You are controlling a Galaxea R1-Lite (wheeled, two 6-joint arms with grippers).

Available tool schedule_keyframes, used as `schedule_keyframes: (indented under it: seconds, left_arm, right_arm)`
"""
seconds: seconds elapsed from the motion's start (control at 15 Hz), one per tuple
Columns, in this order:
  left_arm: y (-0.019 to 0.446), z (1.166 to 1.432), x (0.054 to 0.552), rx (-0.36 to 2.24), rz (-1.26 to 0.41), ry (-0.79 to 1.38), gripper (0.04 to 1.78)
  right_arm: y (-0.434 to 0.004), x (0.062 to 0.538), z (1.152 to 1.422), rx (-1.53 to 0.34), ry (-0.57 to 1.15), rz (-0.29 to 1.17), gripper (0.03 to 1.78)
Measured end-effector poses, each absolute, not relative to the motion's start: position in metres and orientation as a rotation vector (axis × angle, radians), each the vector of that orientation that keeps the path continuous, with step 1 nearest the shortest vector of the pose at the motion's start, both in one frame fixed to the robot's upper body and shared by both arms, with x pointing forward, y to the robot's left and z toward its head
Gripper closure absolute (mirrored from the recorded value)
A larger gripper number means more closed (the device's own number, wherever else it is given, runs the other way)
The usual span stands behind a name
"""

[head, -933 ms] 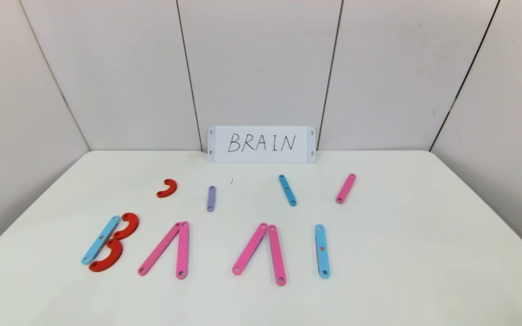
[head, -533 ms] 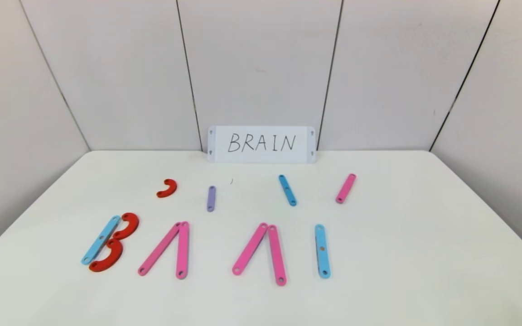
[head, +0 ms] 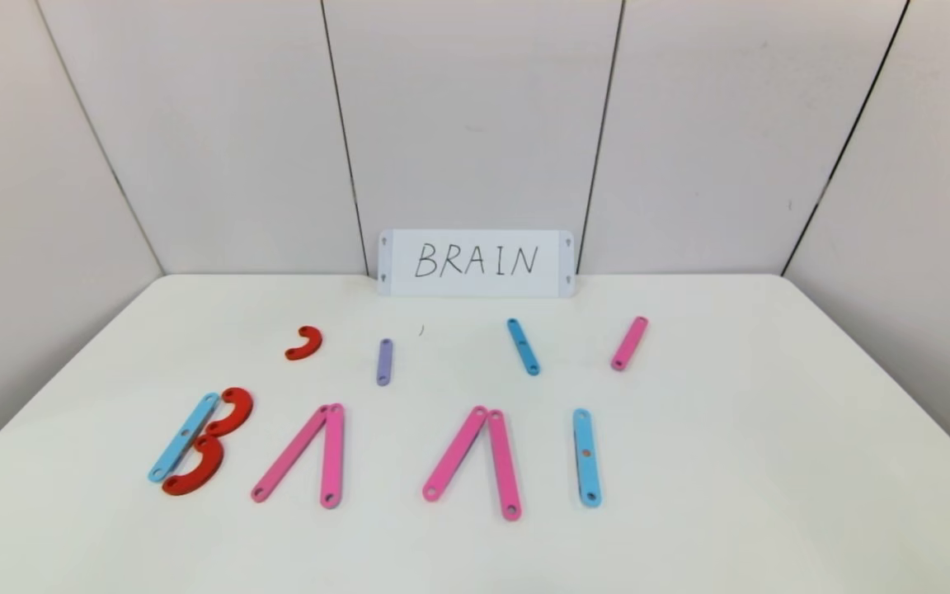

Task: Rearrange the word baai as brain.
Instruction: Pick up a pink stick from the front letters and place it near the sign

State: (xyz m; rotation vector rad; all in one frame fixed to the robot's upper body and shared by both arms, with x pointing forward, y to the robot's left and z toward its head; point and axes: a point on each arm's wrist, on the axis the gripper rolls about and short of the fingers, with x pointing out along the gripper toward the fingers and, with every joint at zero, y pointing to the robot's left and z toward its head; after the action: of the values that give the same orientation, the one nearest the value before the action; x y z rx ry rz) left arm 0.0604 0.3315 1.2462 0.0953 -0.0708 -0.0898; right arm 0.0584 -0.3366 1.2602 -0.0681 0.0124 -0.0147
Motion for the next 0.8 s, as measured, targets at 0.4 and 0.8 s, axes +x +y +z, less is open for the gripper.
schedule_keyframes:
  seconds: [0.4,0.8]
  left_arm:
    - [0.33,1.337,0.125,0.037,-0.154,0.003,0.09]
    - [0.328,1.381,0.249,-0.031,-0.168,0.037,0.09]
  right_arm:
    - [-0.337,0.119,1.365,-0.066,0.093,-0.019,0.11]
    - [-0.338,0.23,1.428,-0.015,0.201,-0.018,0.11]
